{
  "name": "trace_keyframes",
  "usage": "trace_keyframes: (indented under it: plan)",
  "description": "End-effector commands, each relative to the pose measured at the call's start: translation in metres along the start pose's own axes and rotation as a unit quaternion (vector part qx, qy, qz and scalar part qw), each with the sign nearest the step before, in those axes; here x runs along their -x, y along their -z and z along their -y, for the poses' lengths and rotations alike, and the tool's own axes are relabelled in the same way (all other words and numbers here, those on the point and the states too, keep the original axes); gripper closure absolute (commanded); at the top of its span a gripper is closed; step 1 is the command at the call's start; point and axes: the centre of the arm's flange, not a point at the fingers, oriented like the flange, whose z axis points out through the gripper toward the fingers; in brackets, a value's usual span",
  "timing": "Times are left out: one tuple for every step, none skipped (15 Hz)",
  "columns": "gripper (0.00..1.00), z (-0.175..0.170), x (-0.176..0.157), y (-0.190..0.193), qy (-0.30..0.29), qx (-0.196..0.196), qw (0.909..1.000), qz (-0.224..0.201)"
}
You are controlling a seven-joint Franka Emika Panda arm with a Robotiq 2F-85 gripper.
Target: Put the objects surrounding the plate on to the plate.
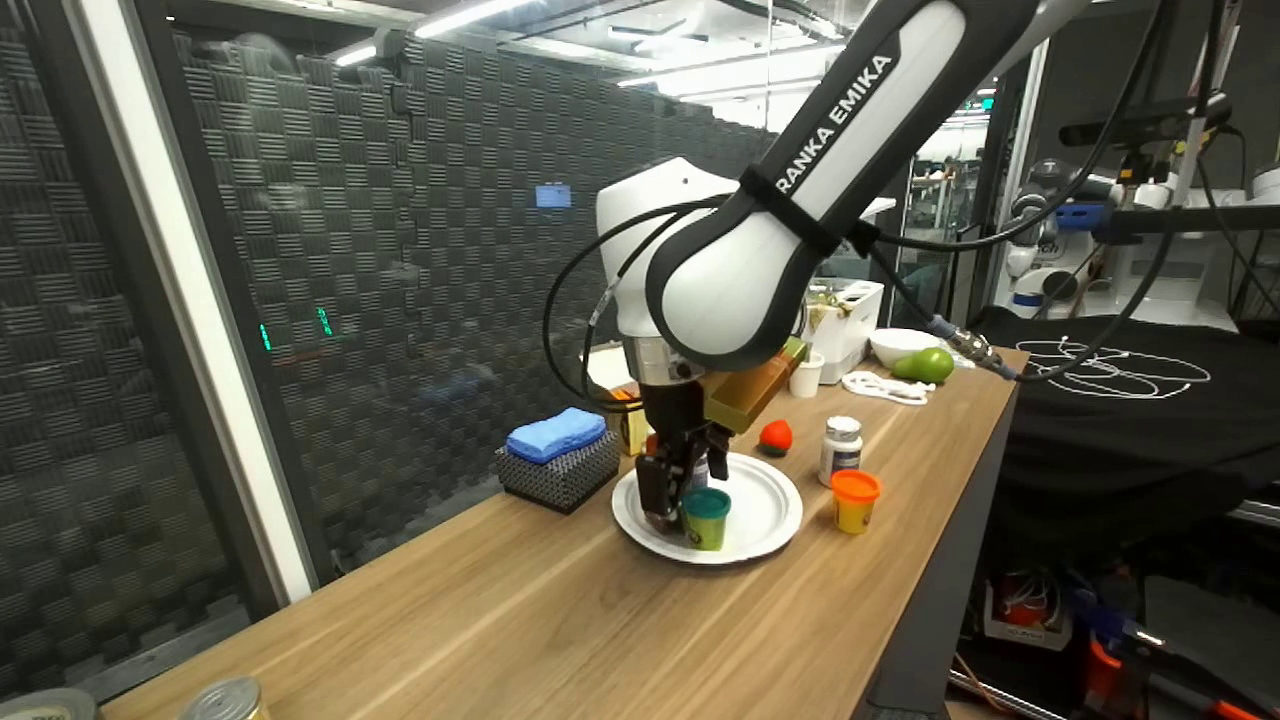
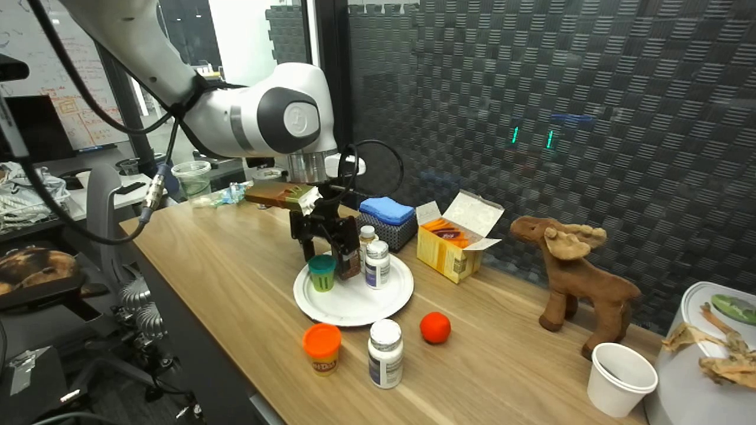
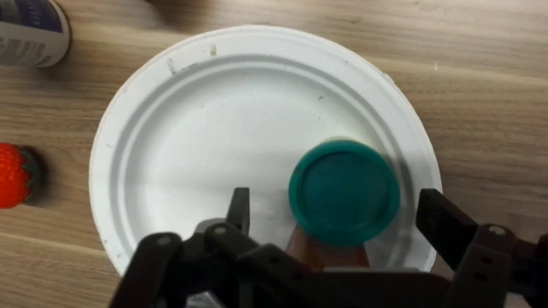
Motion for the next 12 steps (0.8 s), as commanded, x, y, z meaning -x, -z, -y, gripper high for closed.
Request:
trace_keyframes:
  plan:
    - [0.00, -0.014, 0.030, 0.028, -0.065, 0.010, 0.9959, -0.062]
    - [0.00, -0.019, 0.039, 0.034, -0.088, 0.005, 0.9932, -0.076]
    - [0.00, -0.025, 0.047, 0.039, -0.112, 0.001, 0.9897, -0.089]
    - [0.00, -0.032, 0.060, 0.044, -0.135, -0.007, 0.9856, -0.102]
    - [0.00, -0.039, 0.071, 0.048, -0.159, -0.014, 0.9807, -0.114]
    - [0.00, -0.046, 0.081, 0.052, -0.182, -0.021, 0.9754, -0.123]
    - [0.00, -0.054, 0.095, 0.054, -0.201, -0.030, 0.9712, -0.125]
    - [0.00, -0.059, 0.105, 0.055, -0.219, -0.036, 0.9669, -0.126]
    - [0.00, -0.066, 0.119, 0.054, -0.234, -0.043, 0.9634, -0.124]
    - [0.00, -0.071, 0.129, 0.053, -0.248, -0.046, 0.9592, -0.126]
    - [0.00, -0.076, 0.139, 0.052, -0.264, -0.051, 0.9548, -0.127]
    - [0.00, -0.080, 0.147, 0.050, -0.279, -0.054, 0.9501, -0.130]
